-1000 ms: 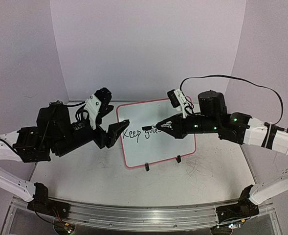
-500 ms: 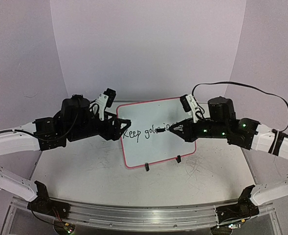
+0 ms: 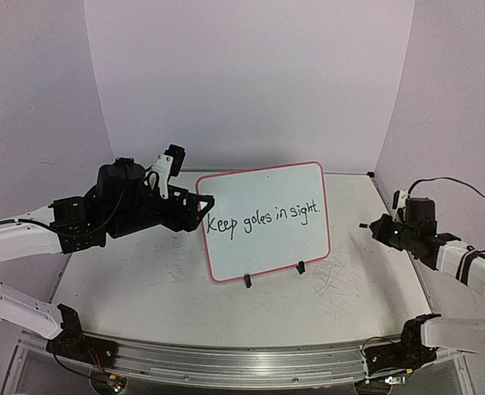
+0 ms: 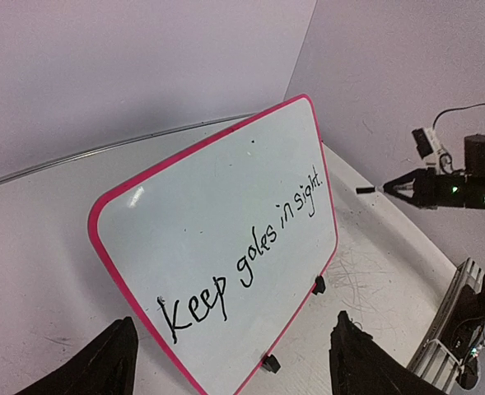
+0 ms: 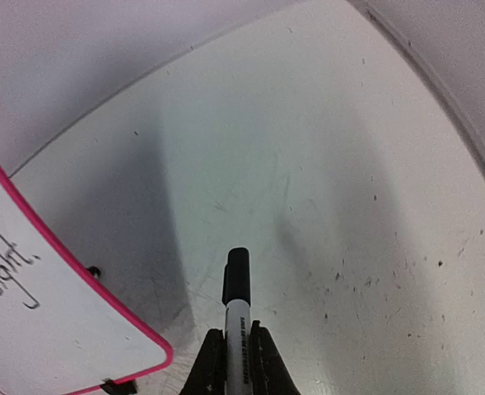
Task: Write a sentence on the whiteboard
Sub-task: Put down the whiteboard marker at the center of the board.
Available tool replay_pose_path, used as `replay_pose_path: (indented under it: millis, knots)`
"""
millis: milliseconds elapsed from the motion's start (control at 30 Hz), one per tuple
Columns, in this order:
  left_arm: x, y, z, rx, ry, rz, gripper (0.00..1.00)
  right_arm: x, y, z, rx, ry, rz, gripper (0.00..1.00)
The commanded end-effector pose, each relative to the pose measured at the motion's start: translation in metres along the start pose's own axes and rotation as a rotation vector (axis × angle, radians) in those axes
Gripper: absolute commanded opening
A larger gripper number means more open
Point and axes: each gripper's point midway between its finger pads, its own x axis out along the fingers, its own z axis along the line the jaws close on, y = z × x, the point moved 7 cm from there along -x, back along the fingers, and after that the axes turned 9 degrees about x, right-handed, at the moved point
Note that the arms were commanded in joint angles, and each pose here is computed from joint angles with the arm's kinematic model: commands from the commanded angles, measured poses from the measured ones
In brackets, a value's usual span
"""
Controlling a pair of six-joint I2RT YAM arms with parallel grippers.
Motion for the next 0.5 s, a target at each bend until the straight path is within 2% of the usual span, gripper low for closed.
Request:
replay_pose_path:
  millis: [0,100,200,300,367,467]
  knots:
    - [-0.015,-0.012,0.007,-0.03,-0.03,-0.056,0.81,0.024,0.019,-0.005,0.011,-0.088,0.078,0.0]
    - [-0.019,-0.011,0.009,-0.033,-0.039,-0.065,0.82,0.034,0.03,-0.017,0.008,-0.031,0.107,0.03]
    - [-0.023,-0.013,0.01,-0.031,-0.043,-0.076,0.82,0.034,0.033,-0.024,0.03,0.012,0.092,0.15]
    - [-0.025,-0.017,0.01,-0.019,-0.042,-0.083,0.82,0.027,0.026,-0.025,0.039,0.037,0.049,0.44]
    - [-0.027,-0.022,0.01,-0.008,-0.046,-0.092,0.82,0.021,0.02,-0.024,0.024,0.079,0.045,0.57]
    - [-0.034,-0.034,0.012,0.013,-0.064,-0.115,0.82,0.006,0.007,-0.021,0.007,0.12,0.009,0.93]
